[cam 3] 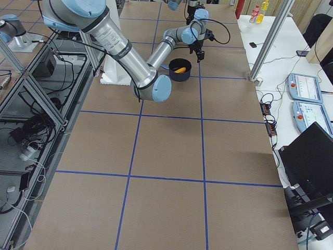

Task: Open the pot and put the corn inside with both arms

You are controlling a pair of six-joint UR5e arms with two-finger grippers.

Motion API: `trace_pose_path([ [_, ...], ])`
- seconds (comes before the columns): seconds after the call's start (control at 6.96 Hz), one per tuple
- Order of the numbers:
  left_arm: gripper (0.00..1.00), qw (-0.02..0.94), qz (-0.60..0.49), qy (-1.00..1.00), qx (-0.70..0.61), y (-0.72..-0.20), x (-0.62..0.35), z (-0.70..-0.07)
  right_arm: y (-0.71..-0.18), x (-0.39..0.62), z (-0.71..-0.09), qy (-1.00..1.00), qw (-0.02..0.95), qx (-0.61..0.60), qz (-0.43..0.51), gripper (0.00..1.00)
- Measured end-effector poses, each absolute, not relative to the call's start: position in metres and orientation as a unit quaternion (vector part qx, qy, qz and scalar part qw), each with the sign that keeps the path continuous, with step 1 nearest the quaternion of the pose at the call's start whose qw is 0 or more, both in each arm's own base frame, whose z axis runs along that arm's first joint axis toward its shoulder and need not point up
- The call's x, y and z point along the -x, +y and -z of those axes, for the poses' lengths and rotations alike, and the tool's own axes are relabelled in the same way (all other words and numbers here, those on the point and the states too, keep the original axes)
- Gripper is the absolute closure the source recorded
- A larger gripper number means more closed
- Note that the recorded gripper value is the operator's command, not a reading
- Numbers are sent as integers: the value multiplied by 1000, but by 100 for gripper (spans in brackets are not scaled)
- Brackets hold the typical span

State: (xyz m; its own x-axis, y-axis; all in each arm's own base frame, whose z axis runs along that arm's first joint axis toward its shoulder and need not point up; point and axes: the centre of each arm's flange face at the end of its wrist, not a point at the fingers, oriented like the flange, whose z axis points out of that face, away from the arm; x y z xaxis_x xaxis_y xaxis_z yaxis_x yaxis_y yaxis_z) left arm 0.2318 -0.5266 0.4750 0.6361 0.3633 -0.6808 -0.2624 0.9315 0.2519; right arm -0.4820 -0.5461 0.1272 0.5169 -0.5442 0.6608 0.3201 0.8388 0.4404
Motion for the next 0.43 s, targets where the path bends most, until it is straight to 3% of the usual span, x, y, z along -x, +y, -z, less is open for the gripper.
trace_pose_path([
  [0.43,32,907,-168,385,-45,-526,-224,-505,-550,478,-140,-416,862,-132,257,0],
])
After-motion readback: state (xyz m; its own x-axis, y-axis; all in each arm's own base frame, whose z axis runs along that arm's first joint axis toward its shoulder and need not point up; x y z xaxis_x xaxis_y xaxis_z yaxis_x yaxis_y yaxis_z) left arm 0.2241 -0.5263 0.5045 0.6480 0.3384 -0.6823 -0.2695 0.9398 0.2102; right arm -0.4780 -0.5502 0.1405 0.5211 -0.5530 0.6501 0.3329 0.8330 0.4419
